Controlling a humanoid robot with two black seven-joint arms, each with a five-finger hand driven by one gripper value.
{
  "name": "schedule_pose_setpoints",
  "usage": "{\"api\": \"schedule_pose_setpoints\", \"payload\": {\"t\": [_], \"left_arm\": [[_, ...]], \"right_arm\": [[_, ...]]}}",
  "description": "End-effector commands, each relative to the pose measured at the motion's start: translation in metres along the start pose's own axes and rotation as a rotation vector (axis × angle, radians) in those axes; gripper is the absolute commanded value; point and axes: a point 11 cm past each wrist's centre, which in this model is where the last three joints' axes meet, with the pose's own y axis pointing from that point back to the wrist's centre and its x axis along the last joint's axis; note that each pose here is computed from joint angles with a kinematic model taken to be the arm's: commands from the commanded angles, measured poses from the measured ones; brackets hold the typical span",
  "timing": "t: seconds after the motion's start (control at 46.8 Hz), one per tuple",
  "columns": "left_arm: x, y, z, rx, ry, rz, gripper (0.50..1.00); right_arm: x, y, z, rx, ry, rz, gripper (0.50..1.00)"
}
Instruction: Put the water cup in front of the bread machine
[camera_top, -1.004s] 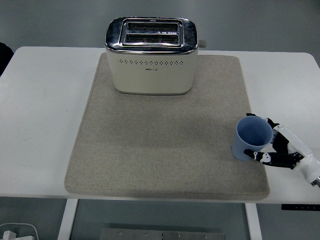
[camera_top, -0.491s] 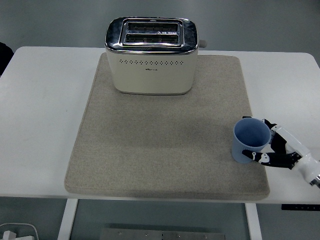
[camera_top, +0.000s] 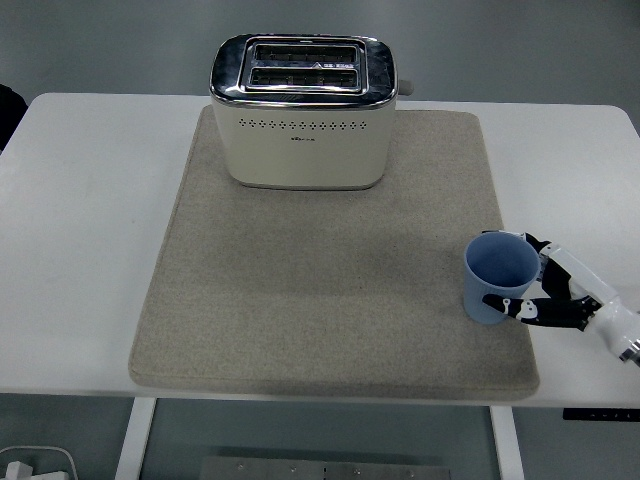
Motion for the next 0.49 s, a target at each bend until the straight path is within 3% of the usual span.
{"api": "schedule_pose_setpoints", "payload": {"t": [0.0,0.278,0.47], "left_arm": [[0.0,0.0,0.001,0.0,0.0,0.0,0.999],[0.0,0.0,0.0,0.0,0.0,0.0,0.999],[0.0,0.0,0.001,-0.002,0.0,0.0,0.999]], "right_arm": [[0.0,-0.002,-0.007,0.022,-0.003,-0.004,0.5],[-0.001,-0.015,-0.029,0.077,-0.008,-0.016,0.5],[-0.001,-0.042,-0.049,0.108,-0.054,-0.019,0.5]]}}
